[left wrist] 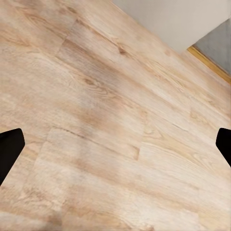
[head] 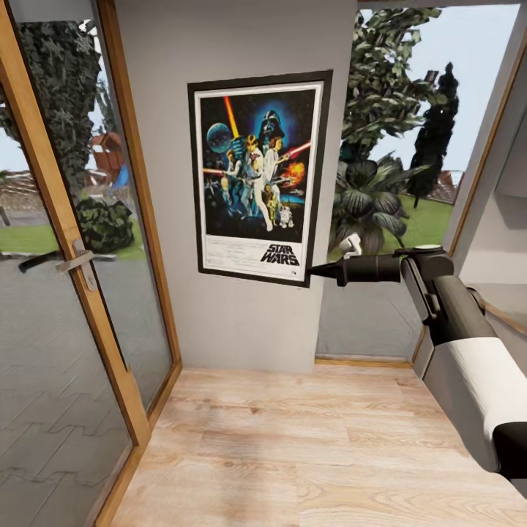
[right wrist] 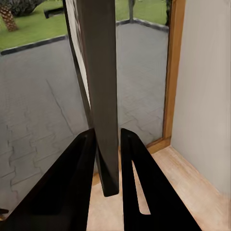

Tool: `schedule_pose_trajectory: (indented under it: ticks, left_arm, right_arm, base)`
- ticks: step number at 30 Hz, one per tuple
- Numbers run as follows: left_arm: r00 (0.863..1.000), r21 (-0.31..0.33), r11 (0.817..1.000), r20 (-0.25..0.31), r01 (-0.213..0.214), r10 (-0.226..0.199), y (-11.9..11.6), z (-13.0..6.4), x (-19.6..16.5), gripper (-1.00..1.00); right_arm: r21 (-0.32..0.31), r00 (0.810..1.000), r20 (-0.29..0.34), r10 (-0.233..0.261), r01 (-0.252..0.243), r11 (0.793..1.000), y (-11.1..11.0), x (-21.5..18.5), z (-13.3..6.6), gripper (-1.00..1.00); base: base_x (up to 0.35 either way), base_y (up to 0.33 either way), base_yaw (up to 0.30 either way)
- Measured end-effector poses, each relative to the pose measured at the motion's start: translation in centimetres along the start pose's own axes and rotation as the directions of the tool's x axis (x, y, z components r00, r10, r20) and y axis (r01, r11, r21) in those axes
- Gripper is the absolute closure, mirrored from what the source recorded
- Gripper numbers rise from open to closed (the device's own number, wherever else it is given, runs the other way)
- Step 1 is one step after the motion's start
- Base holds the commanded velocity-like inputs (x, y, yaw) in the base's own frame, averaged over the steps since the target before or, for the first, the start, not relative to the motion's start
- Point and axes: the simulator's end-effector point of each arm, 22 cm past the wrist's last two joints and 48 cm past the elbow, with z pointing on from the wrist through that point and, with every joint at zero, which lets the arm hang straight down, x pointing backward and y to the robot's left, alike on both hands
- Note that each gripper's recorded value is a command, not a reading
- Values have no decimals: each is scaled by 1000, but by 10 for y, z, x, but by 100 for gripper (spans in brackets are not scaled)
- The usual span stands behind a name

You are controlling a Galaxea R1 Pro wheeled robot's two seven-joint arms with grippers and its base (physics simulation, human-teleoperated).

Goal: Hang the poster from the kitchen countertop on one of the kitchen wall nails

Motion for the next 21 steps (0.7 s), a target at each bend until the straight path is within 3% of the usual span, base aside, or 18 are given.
schedule_pose_trajectory:
  ticks: [21]
  left_arm:
    - [1000,1,1000,0,0,0,0,0,0,-100]
  right_arm:
    - [-1,1000,6,-12,12,1000,1,-4,0,100]
  base:
    - [0,0,0]
